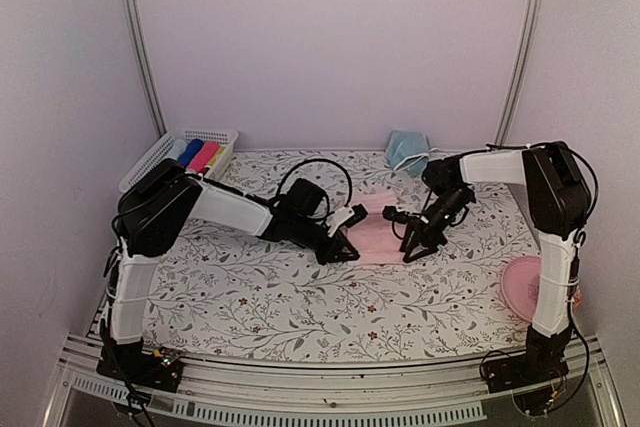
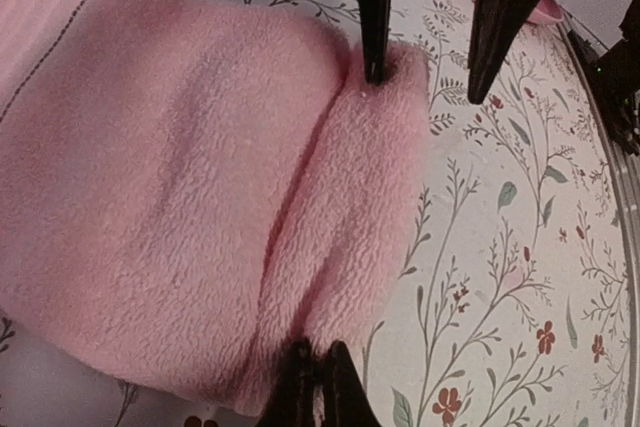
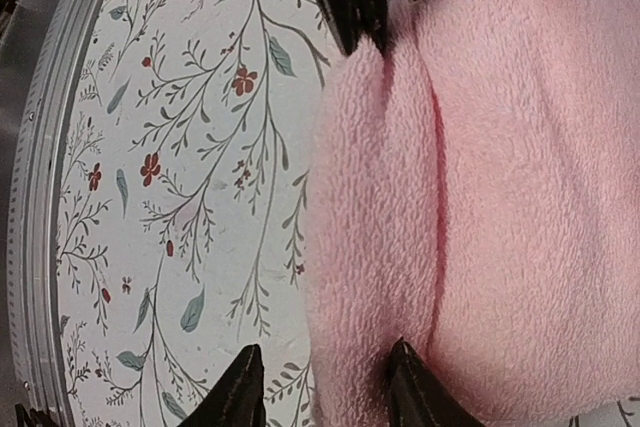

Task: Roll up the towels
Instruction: Roll the towel at the center of the board.

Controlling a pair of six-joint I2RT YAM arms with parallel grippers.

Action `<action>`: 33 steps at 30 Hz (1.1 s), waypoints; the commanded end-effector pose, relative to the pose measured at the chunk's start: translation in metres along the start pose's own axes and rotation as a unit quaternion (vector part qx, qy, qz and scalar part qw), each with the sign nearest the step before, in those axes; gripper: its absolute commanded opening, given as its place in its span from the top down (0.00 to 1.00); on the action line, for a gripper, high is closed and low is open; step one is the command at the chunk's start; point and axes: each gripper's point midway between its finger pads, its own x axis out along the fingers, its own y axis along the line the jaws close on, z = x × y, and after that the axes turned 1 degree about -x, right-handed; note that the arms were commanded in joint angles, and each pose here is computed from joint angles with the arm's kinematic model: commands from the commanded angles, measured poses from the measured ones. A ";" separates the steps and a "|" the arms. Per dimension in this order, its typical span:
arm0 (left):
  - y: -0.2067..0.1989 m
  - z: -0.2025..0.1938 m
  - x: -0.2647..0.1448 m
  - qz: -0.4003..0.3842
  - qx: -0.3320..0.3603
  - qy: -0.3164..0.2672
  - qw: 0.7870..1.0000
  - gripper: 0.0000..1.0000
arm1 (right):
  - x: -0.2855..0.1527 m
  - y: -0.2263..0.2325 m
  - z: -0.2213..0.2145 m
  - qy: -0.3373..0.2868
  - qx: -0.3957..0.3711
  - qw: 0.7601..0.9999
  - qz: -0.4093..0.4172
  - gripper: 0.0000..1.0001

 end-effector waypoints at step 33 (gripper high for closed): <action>0.038 -0.049 0.006 -0.010 -0.130 0.052 0.990 1.00 | 0.014 -0.007 0.005 0.032 -0.160 0.977 -0.138 0.51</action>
